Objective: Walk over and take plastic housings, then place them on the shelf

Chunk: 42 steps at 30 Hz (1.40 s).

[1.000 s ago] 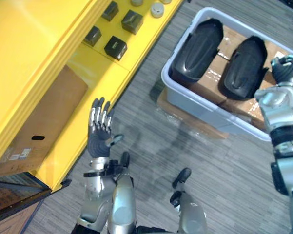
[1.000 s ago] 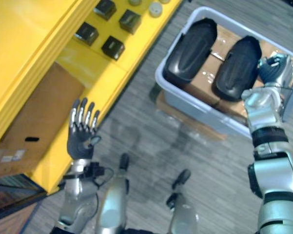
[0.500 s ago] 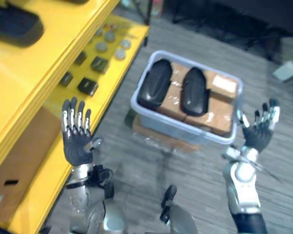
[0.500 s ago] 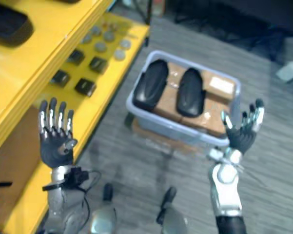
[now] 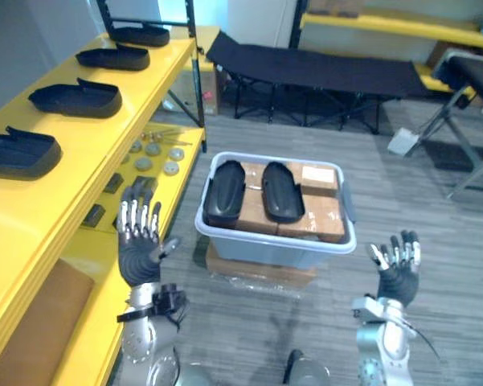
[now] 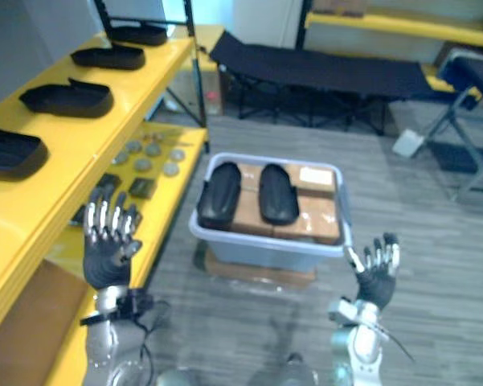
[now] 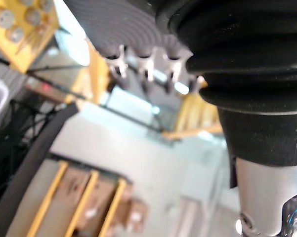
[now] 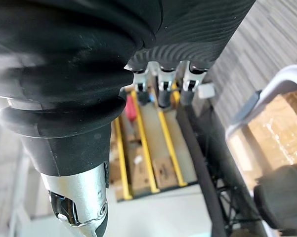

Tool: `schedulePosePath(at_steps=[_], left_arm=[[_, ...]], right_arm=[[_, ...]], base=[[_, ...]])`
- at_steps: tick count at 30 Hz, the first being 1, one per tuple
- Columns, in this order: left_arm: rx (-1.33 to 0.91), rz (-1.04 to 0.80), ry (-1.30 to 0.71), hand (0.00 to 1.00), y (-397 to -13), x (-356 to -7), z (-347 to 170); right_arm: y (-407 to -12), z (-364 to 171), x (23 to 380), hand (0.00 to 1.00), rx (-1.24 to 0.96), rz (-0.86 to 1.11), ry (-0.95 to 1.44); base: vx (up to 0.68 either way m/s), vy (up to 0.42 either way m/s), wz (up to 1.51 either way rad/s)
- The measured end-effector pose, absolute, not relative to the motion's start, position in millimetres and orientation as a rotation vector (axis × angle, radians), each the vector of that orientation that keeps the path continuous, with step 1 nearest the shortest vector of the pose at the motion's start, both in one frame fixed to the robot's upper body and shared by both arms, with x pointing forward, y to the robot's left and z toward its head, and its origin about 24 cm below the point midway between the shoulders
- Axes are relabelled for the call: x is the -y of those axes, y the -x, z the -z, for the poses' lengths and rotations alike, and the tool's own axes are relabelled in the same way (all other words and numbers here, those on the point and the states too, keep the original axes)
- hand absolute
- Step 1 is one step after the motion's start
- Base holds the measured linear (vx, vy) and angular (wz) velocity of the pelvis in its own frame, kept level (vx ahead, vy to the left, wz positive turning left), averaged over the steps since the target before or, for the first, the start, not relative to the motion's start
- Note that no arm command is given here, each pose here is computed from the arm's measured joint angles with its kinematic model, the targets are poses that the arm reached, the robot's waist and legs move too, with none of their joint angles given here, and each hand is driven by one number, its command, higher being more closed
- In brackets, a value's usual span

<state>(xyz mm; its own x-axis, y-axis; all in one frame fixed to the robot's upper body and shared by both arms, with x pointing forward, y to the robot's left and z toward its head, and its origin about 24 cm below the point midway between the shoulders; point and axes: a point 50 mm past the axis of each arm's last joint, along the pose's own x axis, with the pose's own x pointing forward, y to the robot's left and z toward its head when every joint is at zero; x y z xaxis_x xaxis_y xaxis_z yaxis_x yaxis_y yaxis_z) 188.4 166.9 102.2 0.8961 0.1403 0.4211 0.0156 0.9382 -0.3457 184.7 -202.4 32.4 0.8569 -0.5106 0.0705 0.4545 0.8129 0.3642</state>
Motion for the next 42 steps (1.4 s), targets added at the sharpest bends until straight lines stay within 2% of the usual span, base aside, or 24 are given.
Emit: schedulePosePath(at_steps=[7,12,18,20,30,37,42], left_arm=[[0.507,-0.005,0.401,0.0,-207.8,-153.0,-113.1],[0.323,-0.021,0.566,0.0,-214.4,-135.4,-84.1],[0.284,-0.002,0.57,0.0,-211.3,-134.6,-75.0],[0.281,0.016,0.555,0.0,-209.3,-136.8,-73.2],[0.313,0.102,0.47,0.0,-211.9,-141.0,-80.4],[0.441,0.172,0.46,0.0,-227.1,-135.1,-110.1],[0.481,0.187,0.43,0.0,-232.3,-132.1,-116.6]], right_arm=[[-180.3,-31.0,219.7,0.0,0.192,0.533,-0.315],[-185.2,-39.2,230.3,0.0,0.221,0.5,-0.25],[-171.1,-36.5,261.4,0.0,0.19,0.604,-0.181],[-168.4,-30.9,272.6,0.0,0.156,0.661,-0.158],[-155.3,20.9,271.5,0.0,-0.115,0.8,-0.128],[-193.4,24.5,290.8,0.0,-0.134,0.944,-0.139],[-232.3,-0.9,317.8,0.0,-0.071,0.99,-0.106]], base=[[0.09,-0.232,0.35],[0.35,-0.33,0.19],[0.31,-0.108,0.32],[0.16,0.142,-0.13],[0.09,0.092,0.09],[-0.06,0.021,0.27],[-0.09,0.039,0.25]])
